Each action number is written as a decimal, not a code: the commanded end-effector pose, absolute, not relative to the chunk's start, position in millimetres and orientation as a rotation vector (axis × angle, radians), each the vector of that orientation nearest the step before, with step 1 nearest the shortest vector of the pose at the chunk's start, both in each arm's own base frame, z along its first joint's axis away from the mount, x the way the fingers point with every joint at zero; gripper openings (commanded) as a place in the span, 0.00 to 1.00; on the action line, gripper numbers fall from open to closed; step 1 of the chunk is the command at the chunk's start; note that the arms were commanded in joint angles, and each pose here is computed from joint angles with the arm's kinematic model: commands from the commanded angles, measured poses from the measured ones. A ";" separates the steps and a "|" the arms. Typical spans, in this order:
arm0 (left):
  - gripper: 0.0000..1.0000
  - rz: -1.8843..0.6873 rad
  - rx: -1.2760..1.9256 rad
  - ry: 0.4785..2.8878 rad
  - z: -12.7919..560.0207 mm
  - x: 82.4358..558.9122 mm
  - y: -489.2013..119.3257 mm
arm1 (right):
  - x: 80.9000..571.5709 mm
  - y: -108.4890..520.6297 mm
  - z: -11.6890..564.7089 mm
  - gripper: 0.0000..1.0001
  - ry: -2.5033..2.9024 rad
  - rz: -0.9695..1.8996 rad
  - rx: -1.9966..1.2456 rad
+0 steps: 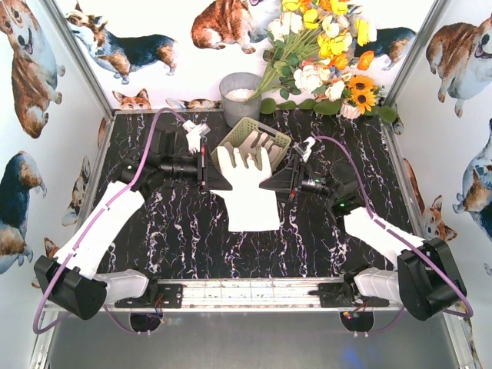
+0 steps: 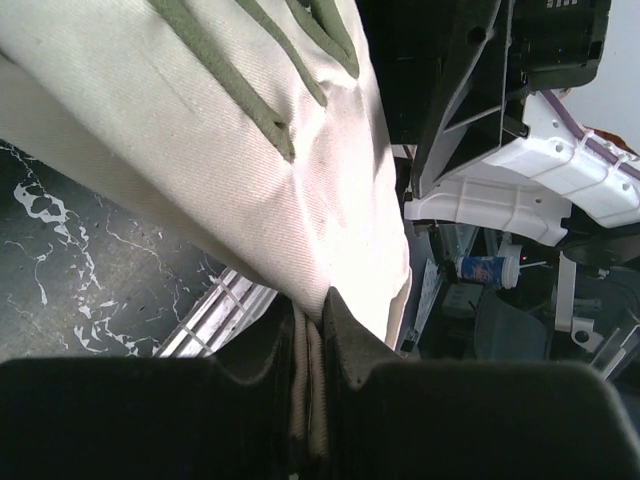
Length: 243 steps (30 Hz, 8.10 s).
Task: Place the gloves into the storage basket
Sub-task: Place the glove in the bin.
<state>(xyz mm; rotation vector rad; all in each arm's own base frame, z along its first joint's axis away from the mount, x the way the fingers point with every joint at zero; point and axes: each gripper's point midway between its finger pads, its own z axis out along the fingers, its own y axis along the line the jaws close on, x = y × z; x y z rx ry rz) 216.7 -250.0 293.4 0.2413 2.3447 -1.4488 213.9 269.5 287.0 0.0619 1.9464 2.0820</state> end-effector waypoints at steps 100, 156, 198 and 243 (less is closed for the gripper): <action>0.00 -0.201 0.251 2.367 164.3 516.8 -218.2 | 396.7 298.6 136.3 0.00 2.326 0.697 0.355; 0.35 -0.281 0.402 2.346 142.7 535.7 -228.4 | 350.2 296.2 44.5 0.00 2.619 0.315 0.618; 0.11 -0.409 0.366 2.617 73.5 437.0 -214.2 | 353.5 305.8 46.0 0.00 2.642 0.343 0.531; 0.34 -0.447 0.348 2.479 148.9 438.8 -215.8 | 332.4 190.0 256.5 0.63 2.093 0.246 0.250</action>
